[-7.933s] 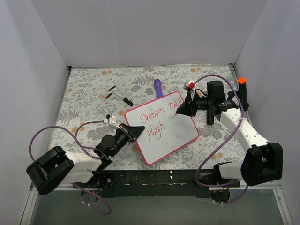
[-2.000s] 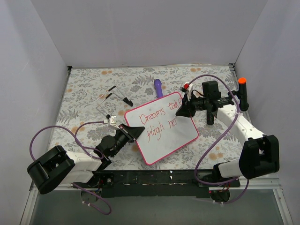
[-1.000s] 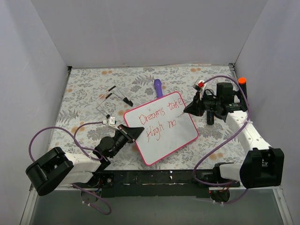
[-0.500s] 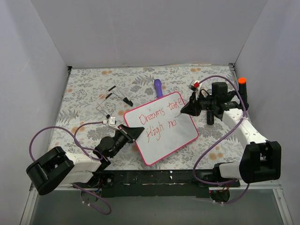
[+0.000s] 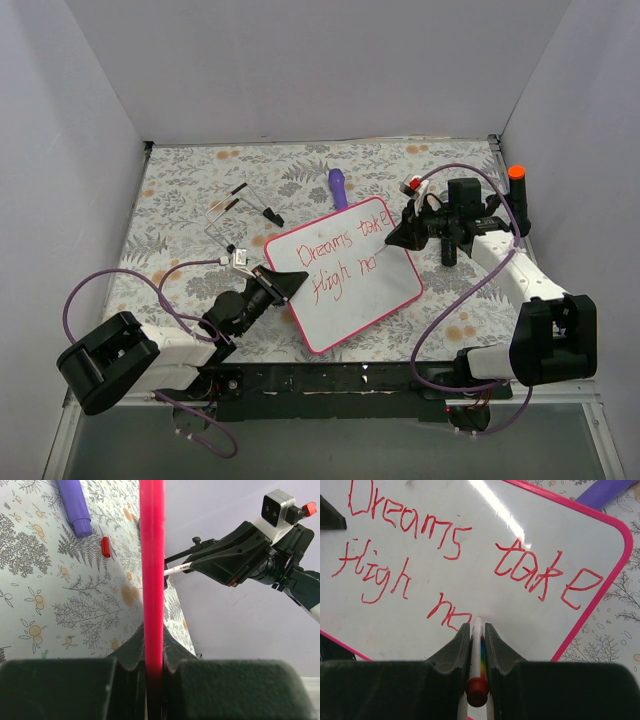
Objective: Write a sentence on the whiteboard
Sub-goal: Write a sentence on the whiteboard, then place the whiteboard on the whiteboard stand.
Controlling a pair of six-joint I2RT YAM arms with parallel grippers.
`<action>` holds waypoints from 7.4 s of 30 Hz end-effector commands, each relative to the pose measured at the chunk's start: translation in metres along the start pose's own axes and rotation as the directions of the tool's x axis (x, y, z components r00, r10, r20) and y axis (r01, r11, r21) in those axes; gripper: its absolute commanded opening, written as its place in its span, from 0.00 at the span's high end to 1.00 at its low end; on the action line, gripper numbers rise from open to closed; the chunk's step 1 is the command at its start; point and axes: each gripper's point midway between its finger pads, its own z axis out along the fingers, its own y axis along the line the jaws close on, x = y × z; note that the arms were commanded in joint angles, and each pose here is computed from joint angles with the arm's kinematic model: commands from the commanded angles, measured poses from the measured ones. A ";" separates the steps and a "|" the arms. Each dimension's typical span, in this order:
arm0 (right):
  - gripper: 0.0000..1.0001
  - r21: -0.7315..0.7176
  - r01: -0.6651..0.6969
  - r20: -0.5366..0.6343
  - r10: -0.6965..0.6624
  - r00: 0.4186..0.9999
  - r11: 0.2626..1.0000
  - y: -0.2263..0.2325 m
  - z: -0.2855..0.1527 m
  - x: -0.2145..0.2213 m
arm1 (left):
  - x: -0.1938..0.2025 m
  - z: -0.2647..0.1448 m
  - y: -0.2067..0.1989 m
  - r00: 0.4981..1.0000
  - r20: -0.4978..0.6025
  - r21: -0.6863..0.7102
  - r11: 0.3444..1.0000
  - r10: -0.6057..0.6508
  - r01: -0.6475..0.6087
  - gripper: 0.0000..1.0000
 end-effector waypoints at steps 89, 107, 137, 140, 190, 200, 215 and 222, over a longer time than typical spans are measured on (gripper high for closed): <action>0.99 0.090 0.086 -0.050 -0.081 0.995 0.992 -0.044 0.002 -0.031 | -0.033 -0.001 -0.065 0.990 0.101 0.235 0.969 -0.099 0.073 1.00; 0.99 -0.021 0.215 0.162 -0.209 0.964 0.976 0.050 -0.064 -0.071 | -0.030 0.002 -0.065 0.995 0.093 0.218 0.976 -0.021 0.000 1.00; 0.99 0.067 0.212 0.322 -0.222 0.920 0.975 0.091 -0.134 -0.062 | -0.111 -0.007 -0.146 0.912 0.220 0.197 0.900 0.347 -0.390 1.00; 0.99 0.077 0.167 0.321 -0.183 0.929 0.983 0.085 -0.128 -0.045 | -0.120 -0.007 -0.154 0.893 0.233 0.180 0.885 0.385 -0.429 1.00; 0.99 0.181 0.054 0.395 -0.123 0.911 0.982 0.056 -0.118 0.026 | -0.103 -0.038 -0.164 0.736 0.276 0.294 0.675 0.618 -0.677 1.00; 0.99 0.188 0.053 0.399 -0.126 0.908 0.981 0.056 -0.119 0.025 | -0.124 -0.031 -0.173 0.714 0.293 0.212 0.685 0.636 -0.697 1.00; 0.99 0.182 0.036 0.412 -0.110 0.904 0.983 0.056 -0.120 0.022 | -0.218 0.012 -0.234 0.599 0.399 -0.015 0.658 0.694 -0.753 1.00; 0.99 0.176 0.026 0.412 -0.098 0.906 0.984 0.053 -0.120 0.022 | -0.269 0.019 -0.219 0.602 0.412 -0.068 0.682 0.684 -0.728 1.00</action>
